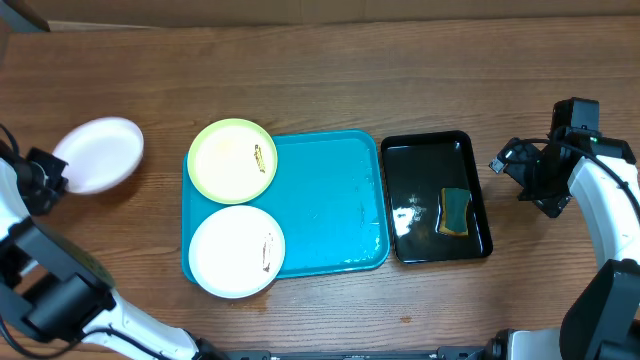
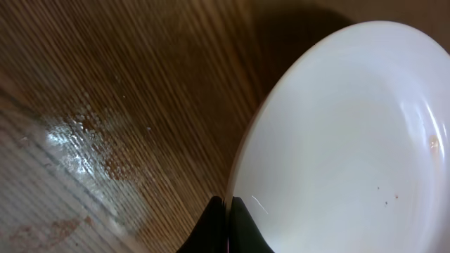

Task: Clean dirty plates on tray and stack at the side
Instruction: 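Lower the white plate onto the table and open the left gripper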

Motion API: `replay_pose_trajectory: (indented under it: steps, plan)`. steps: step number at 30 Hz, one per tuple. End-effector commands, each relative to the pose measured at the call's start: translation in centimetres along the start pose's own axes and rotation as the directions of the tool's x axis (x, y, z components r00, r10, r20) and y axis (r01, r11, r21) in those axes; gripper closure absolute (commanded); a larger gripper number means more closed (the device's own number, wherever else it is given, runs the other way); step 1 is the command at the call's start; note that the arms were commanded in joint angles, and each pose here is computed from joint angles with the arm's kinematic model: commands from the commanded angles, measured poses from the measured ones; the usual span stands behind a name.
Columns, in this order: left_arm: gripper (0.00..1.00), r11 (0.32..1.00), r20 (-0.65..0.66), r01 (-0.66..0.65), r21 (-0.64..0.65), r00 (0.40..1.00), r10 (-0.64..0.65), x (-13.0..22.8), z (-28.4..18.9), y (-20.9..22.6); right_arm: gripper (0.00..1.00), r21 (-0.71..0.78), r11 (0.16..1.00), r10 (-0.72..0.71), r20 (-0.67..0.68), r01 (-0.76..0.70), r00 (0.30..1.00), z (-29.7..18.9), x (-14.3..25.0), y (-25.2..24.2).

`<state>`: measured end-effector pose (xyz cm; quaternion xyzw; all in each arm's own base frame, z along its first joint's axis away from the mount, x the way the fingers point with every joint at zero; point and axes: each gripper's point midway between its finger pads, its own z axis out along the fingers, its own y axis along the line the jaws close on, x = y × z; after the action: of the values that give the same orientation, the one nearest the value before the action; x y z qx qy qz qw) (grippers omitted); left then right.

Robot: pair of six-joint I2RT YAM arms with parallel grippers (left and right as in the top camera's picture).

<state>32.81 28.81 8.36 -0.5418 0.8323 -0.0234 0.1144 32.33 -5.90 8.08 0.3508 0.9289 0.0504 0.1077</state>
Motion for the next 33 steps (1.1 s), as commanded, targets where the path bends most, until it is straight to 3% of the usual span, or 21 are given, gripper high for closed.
replay_pose_trajectory:
  steps: [1, 4, 6, 9, 11, 13, 17, 22, 25, 29, 33]
  plan:
    - [0.96, 0.999, -0.031, -0.024, -0.021, 0.999, 0.023, 0.0, 1.6, 0.5, 0.0, -0.016, 1.0, 0.001, 0.018, 0.0, 1.0, -0.4, -0.7, 0.4]
    - [0.96, 0.999, -0.032, -0.023, -0.03, 0.999, 0.022, 0.0, 2.0, 0.7, 0.0, -0.016, 1.0, 0.0, 0.018, 0.0, 1.0, -0.4, -0.7, 0.4]
    - [0.88, 0.999, -0.024, -0.025, -0.026, 0.999, 0.024, -0.2, 1.9, 0.6, 0.0, -0.016, 1.0, 0.0, 0.018, 0.0, 1.0, -0.4, -0.7, 0.4]
    - [0.39, 1.0, -0.033, -0.023, -0.018, 0.999, 0.023, 0.0, 1.7, 0.5, 0.0, -0.016, 1.0, 0.0, 0.018, 0.0, 1.0, -0.4, -0.7, 0.4]
    - [0.26, 1.0, -0.069, -0.018, 0.02, 0.997, 0.02, 0.6, 1.4, -0.1, 0.0, -0.016, 1.0, 0.0, 0.018, 0.0, 1.0, -0.4, -0.7, 0.4]
    - [0.2, 0.995, -0.116, -0.015, 0.099, 0.993, 0.027, 1.4, 0.6, -1.6, 0.0, -0.016, 1.0, 0.0, 0.018, 0.0, 1.0, -0.4, -0.7, 0.4]
    - [0.2, 0.962, -0.152, -0.074, 0.262, 0.981, 0.117, 2.9, -1.7, -5.1, 0.0, -0.016, 1.0, 0.001, 0.018, 0.0, 1.0, -0.4, -0.7, 0.4]
    - [0.13, 0.939, -0.24, -0.145, 0.311, 0.944, 0.225, 7.9, -4.9, -7.7, 0.0, -0.016, 1.0, 0.0, 0.018, 0.0, 1.0, -0.4, -0.7, 0.4]
    - [0.13, 0.886, -0.326, -0.224, 0.407, 0.87, 0.37, 12.9, -6.9, -10.0, 0.0, -0.016, 1.0, 0.0, 0.018, 0.0, 1.0, -0.4, -0.7, 0.4]
    - [0.16, 0.839, -0.402, -0.319, 0.44, 0.766, 0.502, 18.0, -8.5, -11.3, 0.0, -0.016, 1.0, 0.0, 0.018, 0.0, 1.0, -0.4, -0.7, 0.4]
    - [0.28, 0.787, -0.448, -0.41, 0.461, 0.658, 0.605, 22.0, -9.9, -11.5, 0.0, -0.016, 1.0, 0.0, 0.018, 0.0, 1.0, -0.4, -0.7, 0.4]
